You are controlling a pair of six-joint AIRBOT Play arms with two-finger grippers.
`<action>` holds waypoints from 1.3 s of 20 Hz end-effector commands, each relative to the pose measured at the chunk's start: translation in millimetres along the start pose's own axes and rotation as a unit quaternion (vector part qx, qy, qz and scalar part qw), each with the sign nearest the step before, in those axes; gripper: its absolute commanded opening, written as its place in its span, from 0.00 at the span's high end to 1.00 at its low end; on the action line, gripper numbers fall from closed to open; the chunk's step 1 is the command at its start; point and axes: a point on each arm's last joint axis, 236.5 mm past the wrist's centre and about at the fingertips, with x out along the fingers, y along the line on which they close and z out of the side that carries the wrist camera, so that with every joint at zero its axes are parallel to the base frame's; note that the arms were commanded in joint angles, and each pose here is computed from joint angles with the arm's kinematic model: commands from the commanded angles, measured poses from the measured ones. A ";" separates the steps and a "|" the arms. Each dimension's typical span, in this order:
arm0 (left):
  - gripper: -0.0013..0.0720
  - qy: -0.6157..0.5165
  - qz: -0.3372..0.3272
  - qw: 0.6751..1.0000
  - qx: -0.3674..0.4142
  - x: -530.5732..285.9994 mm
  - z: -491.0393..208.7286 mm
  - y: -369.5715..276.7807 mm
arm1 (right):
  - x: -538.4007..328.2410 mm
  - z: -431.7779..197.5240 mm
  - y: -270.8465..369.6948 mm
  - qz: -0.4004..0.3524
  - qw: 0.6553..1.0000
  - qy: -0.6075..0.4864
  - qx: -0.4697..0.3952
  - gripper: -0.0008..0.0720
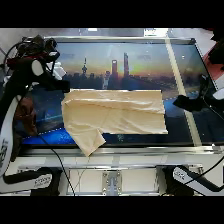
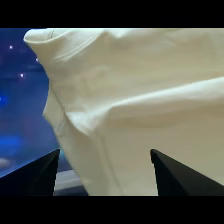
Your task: Fold the shirts.
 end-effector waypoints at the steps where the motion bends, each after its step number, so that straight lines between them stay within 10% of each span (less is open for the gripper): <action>1: 0.09 0.000 0.000 1.000 -0.031 -32.1 -49.7 -1.7 | 0.9 -82.3 -16.2 0.031 0.992 0.070 0.101 0.37; 16: 0.09 0.035 -0.026 0.994 -0.105 -19.9 -127.7 -20.5 | 82.2 -118.3 -20.4 0.103 0.935 -0.035 0.338 0.38; 20: 0.10 0.067 -0.017 0.993 -0.099 -21.2 -143.5 -17.5 | 81.0 -110.9 -2.7 0.133 0.929 -0.036 0.345 0.93; 26: 0.11 0.083 0.029 0.973 -0.216 -6.9 -237.6 -8.5 | 72.8 -112.5 20.6 0.179 0.929 -0.019 0.323 0.95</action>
